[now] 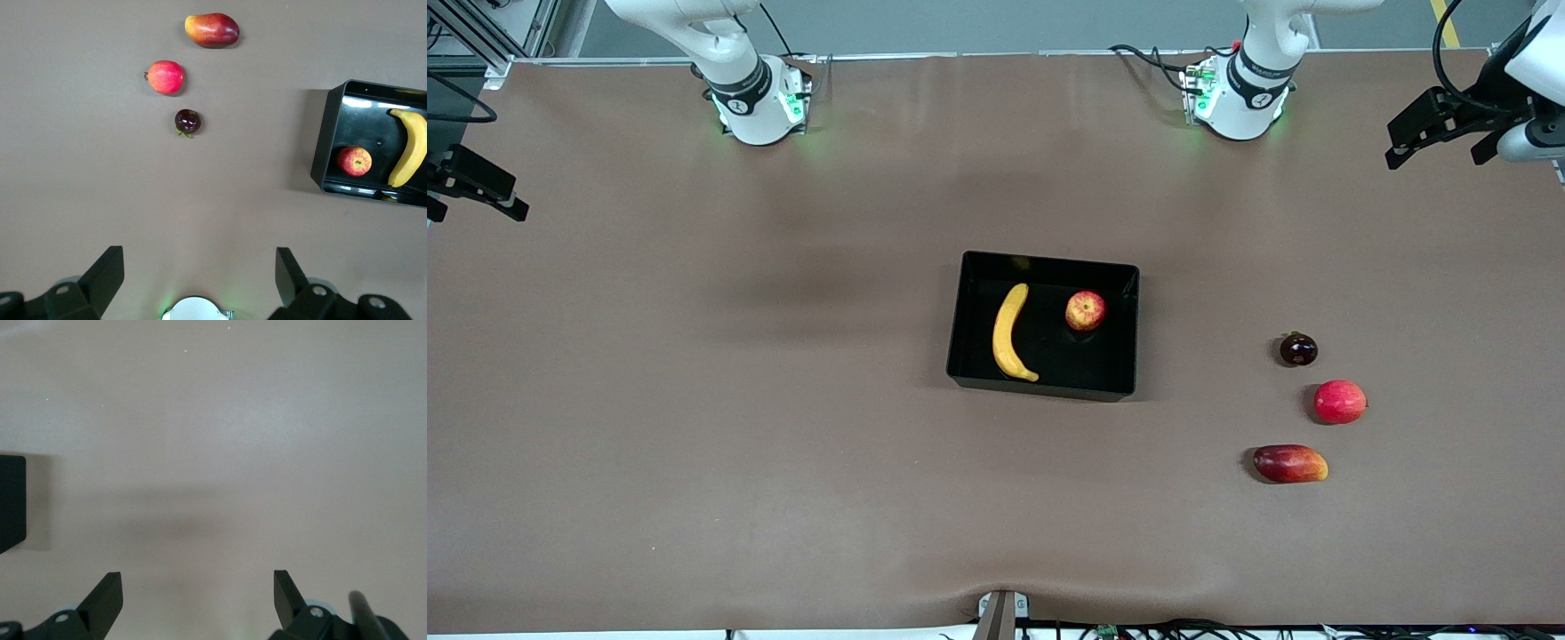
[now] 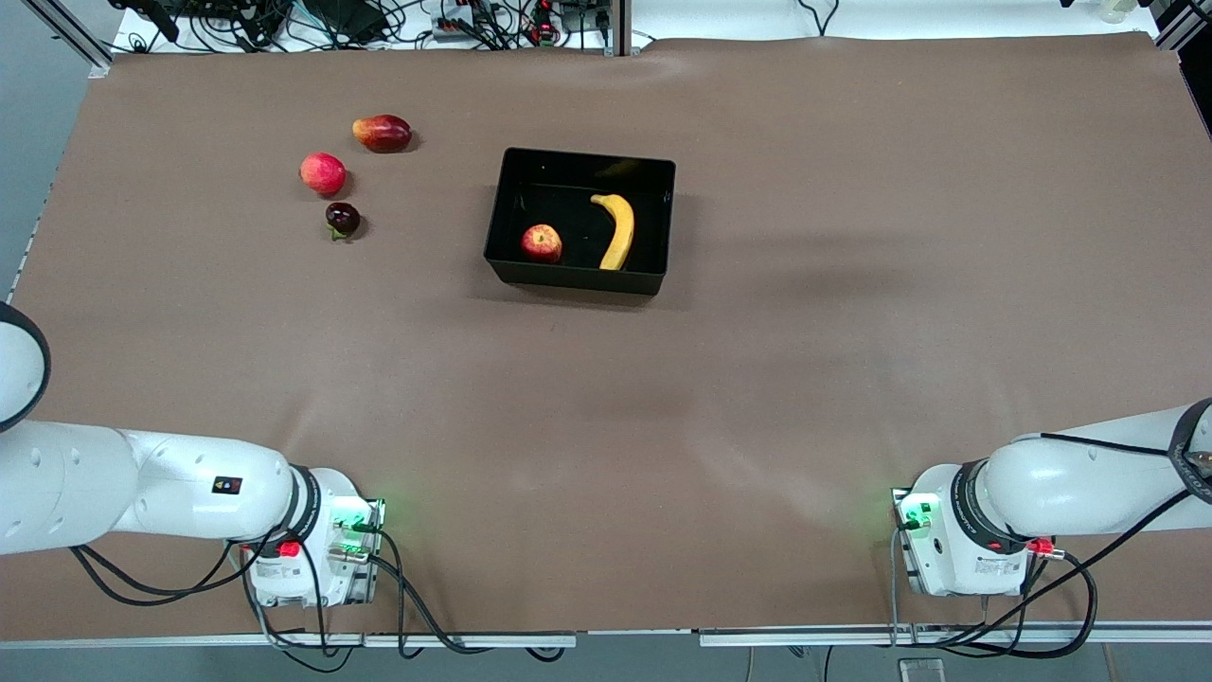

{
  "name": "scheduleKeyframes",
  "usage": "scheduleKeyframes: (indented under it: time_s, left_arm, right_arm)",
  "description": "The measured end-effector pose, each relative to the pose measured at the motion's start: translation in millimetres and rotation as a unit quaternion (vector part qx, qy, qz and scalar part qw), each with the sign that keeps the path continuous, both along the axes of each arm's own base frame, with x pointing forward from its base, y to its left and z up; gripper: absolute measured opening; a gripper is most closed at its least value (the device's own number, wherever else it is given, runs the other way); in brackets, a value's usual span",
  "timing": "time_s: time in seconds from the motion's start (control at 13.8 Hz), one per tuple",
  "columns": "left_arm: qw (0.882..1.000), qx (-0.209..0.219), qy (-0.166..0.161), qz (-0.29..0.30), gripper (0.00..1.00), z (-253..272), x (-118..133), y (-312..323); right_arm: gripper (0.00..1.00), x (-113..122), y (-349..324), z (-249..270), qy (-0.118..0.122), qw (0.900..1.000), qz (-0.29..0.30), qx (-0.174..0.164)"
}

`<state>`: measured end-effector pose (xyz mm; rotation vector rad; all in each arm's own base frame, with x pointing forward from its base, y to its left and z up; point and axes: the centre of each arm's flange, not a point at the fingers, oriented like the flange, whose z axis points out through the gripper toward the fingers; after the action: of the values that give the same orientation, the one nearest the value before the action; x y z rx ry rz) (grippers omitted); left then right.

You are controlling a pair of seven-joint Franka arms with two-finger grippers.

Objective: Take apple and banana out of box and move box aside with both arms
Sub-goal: 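Reach the left gripper toward the apple in the black box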

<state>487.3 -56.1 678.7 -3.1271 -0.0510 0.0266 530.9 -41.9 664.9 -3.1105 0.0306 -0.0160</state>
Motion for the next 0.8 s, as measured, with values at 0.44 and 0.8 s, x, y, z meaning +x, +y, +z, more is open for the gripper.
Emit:
scheduleKeyframes:
  time_s: [0.44,0.8]
  left_arm:
    - [1.000,0.001,0.004,-0.002,1.00,-2.0,0.2,-1.9]
    - [0.999,0.011,0.037,0.016,1.00,-37.4,16.9,-45.5]
  right_arm:
    - [1.00,-0.1,-0.8,0.0,0.000,1.000,-0.001,0.000]
    - [1.00,-0.1,-1.9,0.0,0.000,1.000,-0.002,0.000]
